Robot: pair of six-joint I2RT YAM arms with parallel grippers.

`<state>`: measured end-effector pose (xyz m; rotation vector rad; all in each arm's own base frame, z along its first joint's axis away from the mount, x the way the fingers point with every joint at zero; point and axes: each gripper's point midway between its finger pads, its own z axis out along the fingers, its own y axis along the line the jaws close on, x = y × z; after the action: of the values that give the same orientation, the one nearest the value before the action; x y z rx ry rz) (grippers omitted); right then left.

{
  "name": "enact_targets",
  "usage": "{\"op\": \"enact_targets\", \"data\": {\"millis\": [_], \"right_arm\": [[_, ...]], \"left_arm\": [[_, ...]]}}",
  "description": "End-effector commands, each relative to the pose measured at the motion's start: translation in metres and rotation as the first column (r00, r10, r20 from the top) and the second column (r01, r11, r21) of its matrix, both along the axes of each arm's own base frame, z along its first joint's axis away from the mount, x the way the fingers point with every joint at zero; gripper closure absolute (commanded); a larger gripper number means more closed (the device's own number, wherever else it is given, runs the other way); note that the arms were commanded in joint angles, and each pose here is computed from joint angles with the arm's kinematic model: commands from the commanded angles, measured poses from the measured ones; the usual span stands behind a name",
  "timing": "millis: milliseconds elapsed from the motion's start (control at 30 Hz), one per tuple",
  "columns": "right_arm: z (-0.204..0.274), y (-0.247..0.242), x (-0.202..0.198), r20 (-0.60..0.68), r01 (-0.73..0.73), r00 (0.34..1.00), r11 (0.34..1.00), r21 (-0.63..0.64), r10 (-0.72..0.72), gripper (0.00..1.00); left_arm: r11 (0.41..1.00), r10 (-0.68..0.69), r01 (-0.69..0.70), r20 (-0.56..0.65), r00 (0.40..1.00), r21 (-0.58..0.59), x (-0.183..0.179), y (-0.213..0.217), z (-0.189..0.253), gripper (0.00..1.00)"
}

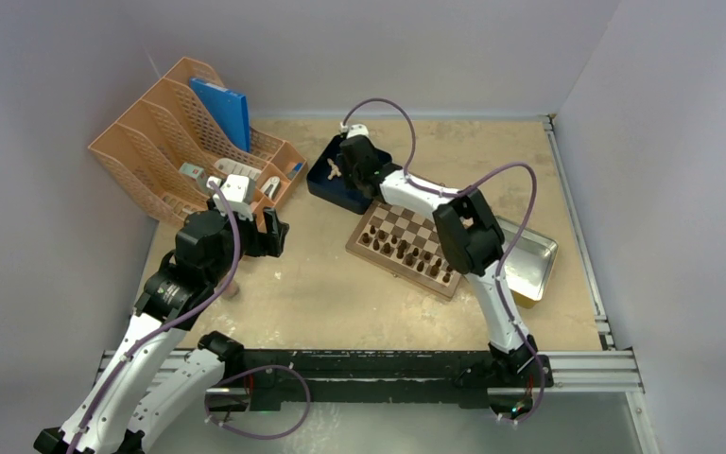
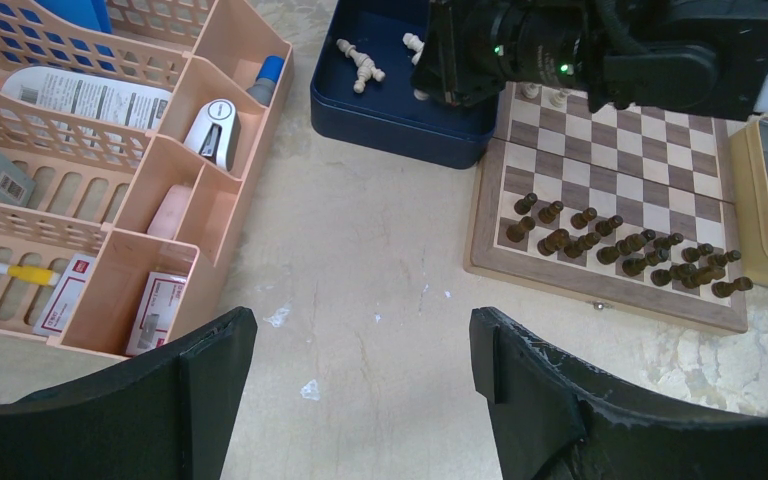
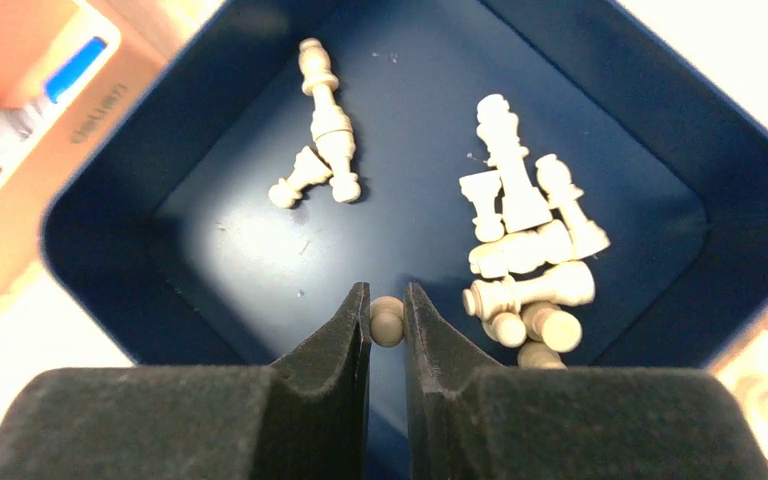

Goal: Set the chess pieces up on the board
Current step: Pick up the chess piece from the storage box.

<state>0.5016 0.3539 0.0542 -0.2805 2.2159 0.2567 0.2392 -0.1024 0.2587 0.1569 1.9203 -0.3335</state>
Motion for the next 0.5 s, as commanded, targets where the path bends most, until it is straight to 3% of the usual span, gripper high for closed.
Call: {"op": "enact_targets", "data": {"millis": [0,233,467], "right_arm": [[0.082,0.008,-0.003,0.1,-0.005,0.995,0.992,0.129,-0.007,0.89],[0.103,-0.011,-0.018,0.096,0.03,0.994,0.992,0.122,-0.042,0.89],[0.113,-0.069,-0.034,0.079,0.22,0.971,0.972,0.081,-0.226,0.89]], "left_arm": [[1.0,0.012,-0.011,0.025,1.0,-0.009,0.002,0.001,0.005,0.22],[1.0,0.008,-0.008,0.021,1.0,-0.009,0.003,0.0,0.004,0.22],[1.0,0.002,-0.002,0.02,1.0,-0.011,0.002,-0.001,0.004,0.22]]}}
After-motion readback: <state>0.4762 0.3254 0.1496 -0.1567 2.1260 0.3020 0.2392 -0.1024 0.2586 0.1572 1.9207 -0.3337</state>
